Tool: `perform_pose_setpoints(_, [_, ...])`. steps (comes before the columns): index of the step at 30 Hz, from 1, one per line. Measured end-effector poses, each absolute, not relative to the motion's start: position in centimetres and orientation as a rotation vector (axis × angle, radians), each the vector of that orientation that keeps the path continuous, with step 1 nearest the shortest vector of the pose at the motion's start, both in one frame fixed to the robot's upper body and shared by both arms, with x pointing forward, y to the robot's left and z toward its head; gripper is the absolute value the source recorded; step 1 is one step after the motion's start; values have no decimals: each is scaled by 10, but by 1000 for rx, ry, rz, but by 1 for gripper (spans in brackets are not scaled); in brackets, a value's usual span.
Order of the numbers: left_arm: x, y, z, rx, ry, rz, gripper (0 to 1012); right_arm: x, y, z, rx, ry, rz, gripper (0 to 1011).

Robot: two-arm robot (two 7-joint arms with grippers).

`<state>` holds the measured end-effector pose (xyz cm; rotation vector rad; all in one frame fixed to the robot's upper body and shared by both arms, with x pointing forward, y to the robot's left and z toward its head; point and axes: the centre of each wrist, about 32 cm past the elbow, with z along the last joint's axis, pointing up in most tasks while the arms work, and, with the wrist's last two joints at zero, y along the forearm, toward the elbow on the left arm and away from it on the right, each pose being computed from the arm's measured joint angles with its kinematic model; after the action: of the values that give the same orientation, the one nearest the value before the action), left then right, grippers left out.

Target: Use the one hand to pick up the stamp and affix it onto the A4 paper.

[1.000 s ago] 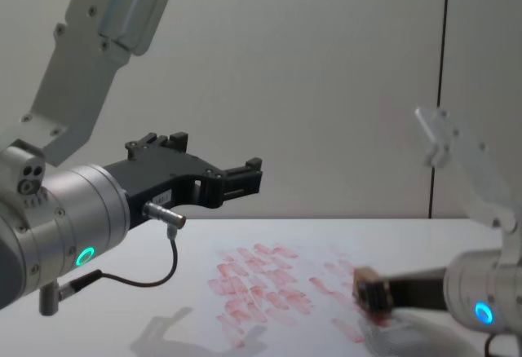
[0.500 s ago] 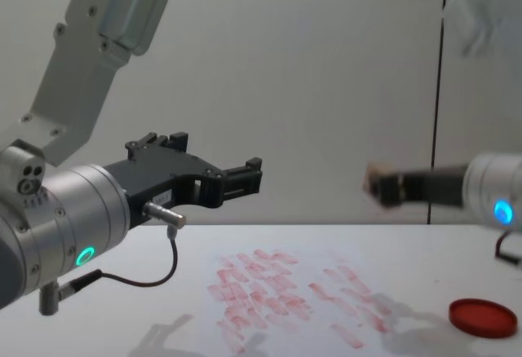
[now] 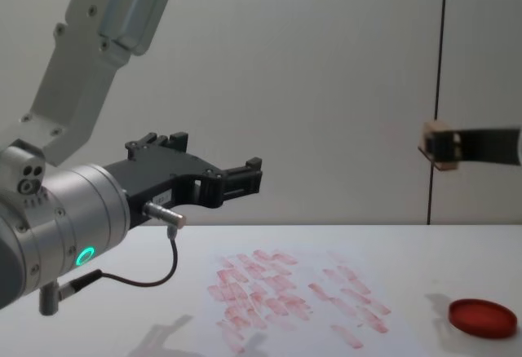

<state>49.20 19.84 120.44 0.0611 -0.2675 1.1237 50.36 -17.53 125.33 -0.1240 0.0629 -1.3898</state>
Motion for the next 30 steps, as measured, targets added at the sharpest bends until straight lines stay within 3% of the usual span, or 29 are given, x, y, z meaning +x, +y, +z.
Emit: perform_pose_setpoints(30, [492,198,1204,61,-268,1124,993,500,-198,1203,-323,251,-1443,222])
